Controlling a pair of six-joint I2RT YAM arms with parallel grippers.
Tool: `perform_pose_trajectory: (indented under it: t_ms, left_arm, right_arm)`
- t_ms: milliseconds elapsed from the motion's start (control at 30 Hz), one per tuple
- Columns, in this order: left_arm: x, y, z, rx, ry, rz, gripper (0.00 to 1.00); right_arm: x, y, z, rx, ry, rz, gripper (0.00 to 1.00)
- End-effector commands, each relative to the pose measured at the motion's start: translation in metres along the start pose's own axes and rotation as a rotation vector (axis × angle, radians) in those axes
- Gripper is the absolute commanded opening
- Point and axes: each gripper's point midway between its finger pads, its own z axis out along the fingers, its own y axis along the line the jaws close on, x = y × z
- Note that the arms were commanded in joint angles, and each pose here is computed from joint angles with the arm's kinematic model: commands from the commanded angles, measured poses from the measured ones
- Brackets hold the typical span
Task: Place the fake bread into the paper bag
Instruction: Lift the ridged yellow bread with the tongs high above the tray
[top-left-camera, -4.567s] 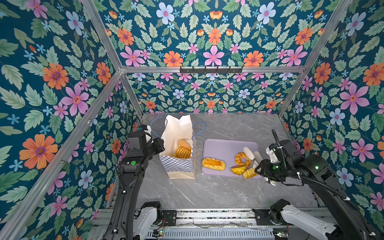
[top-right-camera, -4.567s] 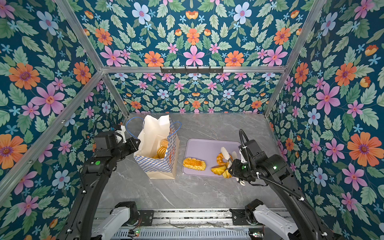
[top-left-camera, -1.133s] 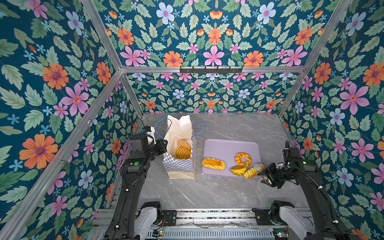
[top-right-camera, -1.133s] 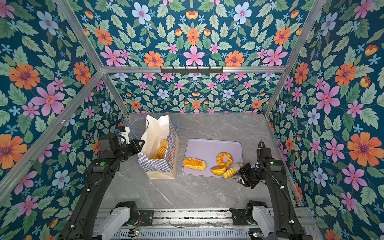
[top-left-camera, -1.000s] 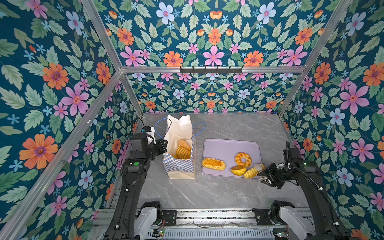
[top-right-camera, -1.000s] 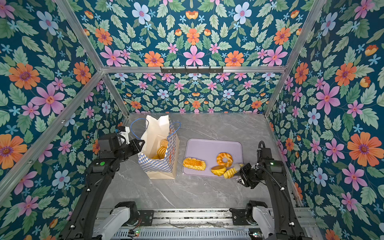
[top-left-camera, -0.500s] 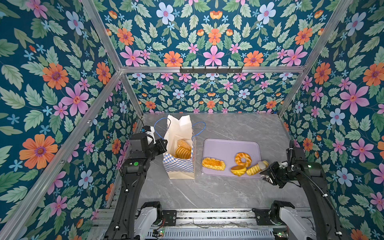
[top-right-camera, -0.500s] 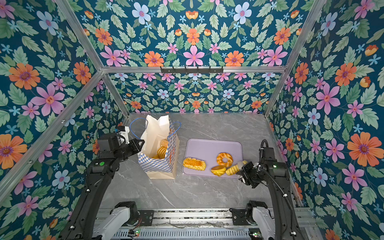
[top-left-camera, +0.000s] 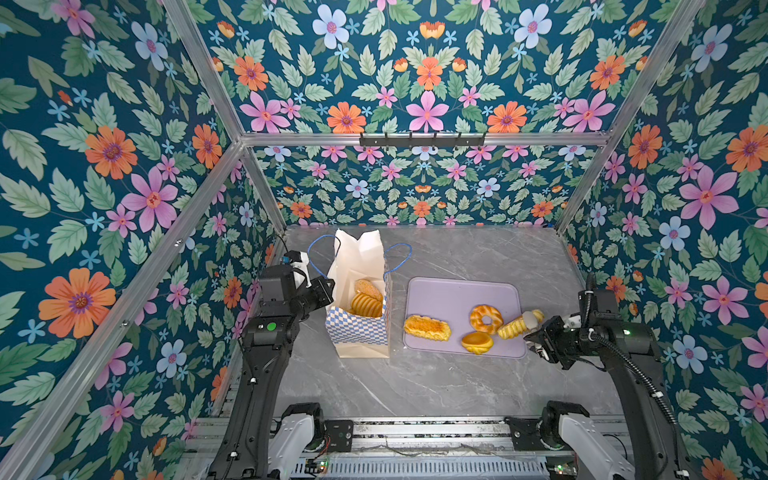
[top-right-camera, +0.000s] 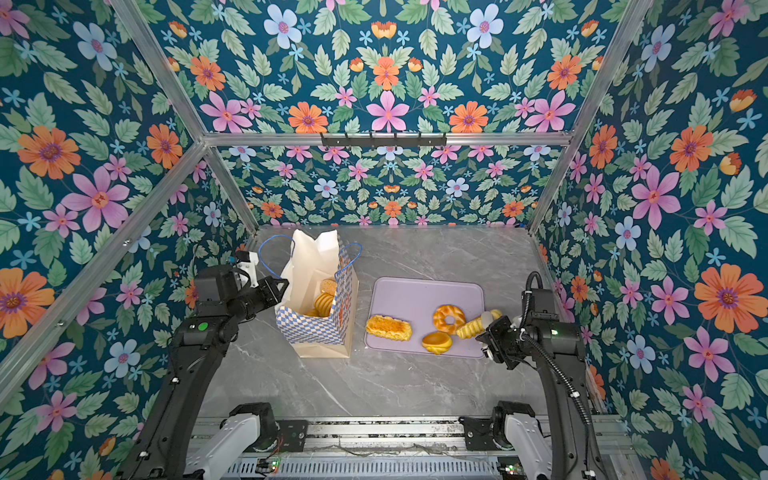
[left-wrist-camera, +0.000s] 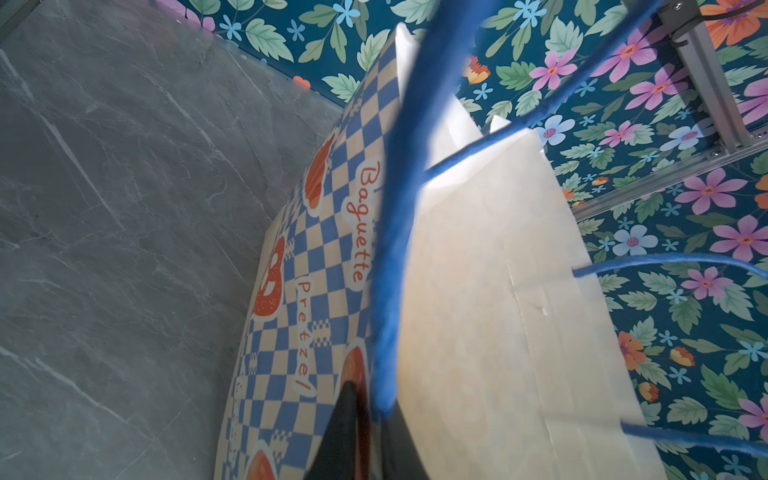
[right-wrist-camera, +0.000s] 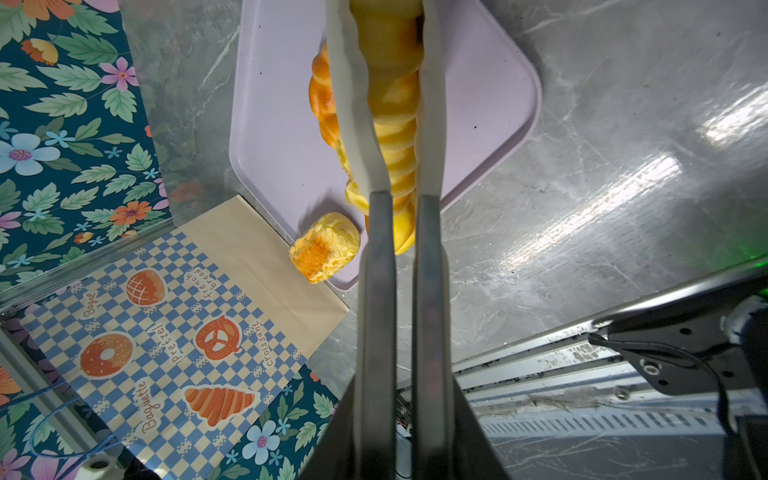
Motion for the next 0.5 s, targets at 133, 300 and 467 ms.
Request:
perform_pose_trajectory:
  t_ms: [133,300,467]
  left_arm:
    - [-0.006,0.000,-0.003,-0.016,-0.017,0.006,0.13]
    - [-0.006,0.002,-0.002,-0.027,-0.012,-0.003,0.13]
    - [-0.007,0.004,-0.003,-0.045,-0.011,-0.012,0.13]
  right_arm:
    - [-0.019,0.021,-0.012,-0.078,-0.126,-0.080,0.27]
    - [-0.022,0.037,-0.018,-0.146,-0.186,-0.139,0.27]
    - [-0.021,0.056,-0.022,-0.186,-0.235,-0.234,0.27]
